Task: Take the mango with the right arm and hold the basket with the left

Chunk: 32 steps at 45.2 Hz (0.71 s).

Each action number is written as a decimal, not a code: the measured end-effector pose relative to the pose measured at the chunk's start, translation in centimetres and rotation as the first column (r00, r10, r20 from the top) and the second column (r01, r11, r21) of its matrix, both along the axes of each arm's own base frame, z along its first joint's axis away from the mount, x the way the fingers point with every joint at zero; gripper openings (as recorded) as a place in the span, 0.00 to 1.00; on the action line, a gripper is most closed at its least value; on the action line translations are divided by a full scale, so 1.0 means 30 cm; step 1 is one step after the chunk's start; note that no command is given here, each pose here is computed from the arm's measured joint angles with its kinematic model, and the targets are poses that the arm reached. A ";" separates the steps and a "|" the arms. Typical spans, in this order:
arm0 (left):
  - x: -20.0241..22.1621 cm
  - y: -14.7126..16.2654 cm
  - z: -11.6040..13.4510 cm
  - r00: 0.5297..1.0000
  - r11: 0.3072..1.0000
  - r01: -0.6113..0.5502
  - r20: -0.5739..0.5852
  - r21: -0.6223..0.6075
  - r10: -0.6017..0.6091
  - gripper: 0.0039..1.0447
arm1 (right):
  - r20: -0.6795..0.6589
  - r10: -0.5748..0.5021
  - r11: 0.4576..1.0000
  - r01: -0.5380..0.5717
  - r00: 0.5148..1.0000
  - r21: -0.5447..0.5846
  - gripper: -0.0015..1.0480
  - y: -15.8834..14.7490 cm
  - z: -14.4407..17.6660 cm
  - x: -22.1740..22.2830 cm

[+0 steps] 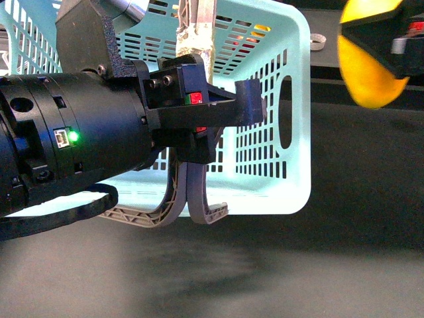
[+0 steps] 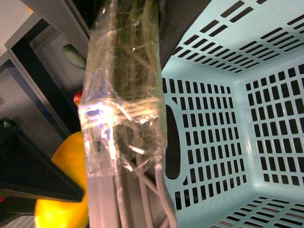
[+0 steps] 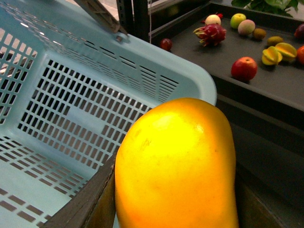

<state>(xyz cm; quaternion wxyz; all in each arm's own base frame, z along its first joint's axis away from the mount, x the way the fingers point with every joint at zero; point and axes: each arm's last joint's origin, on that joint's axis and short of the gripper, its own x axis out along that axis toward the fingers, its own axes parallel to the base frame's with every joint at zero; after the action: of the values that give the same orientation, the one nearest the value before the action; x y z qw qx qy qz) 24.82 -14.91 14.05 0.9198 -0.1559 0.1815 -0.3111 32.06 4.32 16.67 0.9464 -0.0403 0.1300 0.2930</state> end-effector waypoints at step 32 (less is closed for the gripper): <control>-0.001 -0.001 -0.006 1.000 1.000 -0.002 -0.013 -0.001 0.002 0.19 | 0.069 -0.276 0.953 0.264 0.959 0.147 0.92 0.046 0.001 0.010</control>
<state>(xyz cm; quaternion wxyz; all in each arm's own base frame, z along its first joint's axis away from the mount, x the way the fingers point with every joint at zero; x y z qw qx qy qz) 24.80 -14.94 13.88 0.9189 -0.1588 0.1869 -0.3092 32.36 5.70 16.71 0.9829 0.0294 0.0719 0.1667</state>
